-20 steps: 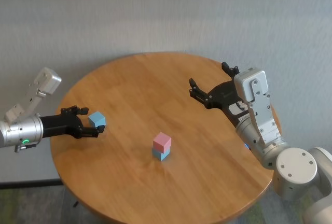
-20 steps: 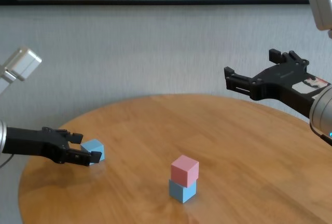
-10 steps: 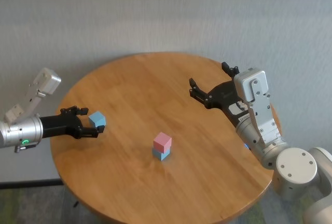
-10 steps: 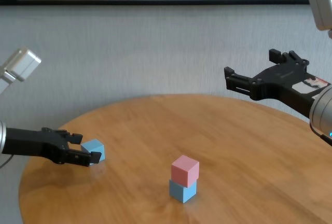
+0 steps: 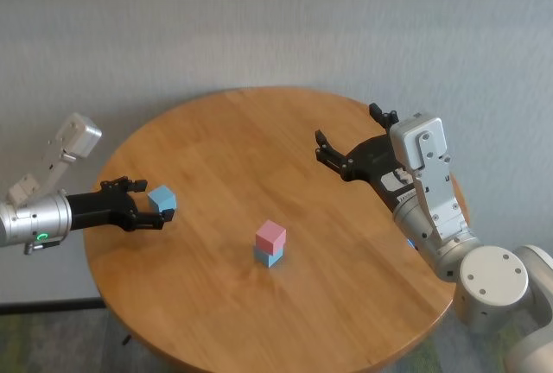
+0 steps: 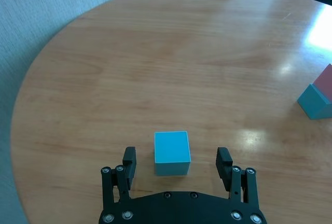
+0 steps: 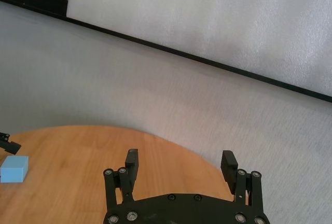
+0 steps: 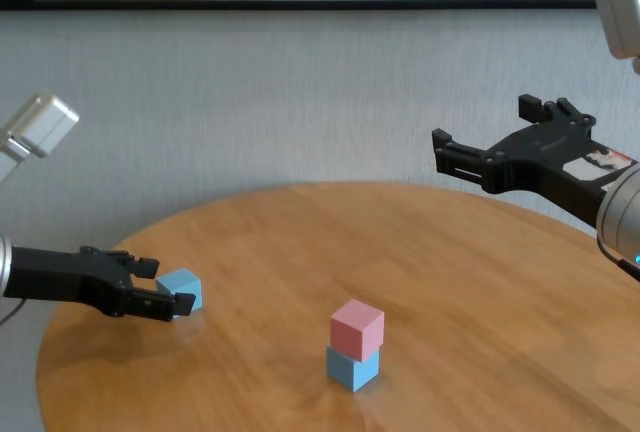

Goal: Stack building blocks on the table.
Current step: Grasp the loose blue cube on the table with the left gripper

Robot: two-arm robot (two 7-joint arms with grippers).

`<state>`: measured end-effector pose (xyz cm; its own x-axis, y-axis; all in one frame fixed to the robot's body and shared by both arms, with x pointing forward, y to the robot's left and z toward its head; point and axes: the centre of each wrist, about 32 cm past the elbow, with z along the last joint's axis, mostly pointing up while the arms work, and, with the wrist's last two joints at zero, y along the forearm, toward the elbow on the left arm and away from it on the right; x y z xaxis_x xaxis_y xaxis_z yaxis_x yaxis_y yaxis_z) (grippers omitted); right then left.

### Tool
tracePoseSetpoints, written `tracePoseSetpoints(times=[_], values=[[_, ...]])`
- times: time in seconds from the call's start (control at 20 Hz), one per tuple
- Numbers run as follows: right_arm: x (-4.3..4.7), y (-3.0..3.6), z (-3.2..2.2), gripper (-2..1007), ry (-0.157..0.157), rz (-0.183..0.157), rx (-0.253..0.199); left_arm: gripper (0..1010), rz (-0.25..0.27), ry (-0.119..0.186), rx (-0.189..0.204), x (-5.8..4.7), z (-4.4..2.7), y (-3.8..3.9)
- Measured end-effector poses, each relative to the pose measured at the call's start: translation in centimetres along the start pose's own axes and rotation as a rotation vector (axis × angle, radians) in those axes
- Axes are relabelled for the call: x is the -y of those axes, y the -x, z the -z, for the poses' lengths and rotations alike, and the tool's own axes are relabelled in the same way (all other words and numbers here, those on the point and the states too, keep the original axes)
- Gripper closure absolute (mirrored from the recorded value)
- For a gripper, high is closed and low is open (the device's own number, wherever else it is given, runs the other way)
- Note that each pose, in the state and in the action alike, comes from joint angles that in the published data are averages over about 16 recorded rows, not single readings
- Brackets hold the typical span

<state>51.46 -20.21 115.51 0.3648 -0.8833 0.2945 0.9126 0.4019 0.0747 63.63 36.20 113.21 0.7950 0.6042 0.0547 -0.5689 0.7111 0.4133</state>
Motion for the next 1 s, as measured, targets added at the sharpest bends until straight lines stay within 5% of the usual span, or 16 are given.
tracePoseSetpoints(times=[0.35, 1.0], values=[[0.0, 0.0, 0.0, 0, 0.0, 0.0, 0.0, 132, 0.0, 0.001, 0.0, 0.01, 0.0, 0.01], [0.0, 0.0, 0.0, 0, 0.0, 0.0, 0.0, 512, 0.0, 0.002, -0.001, 0.01, 0.0, 0.01]])
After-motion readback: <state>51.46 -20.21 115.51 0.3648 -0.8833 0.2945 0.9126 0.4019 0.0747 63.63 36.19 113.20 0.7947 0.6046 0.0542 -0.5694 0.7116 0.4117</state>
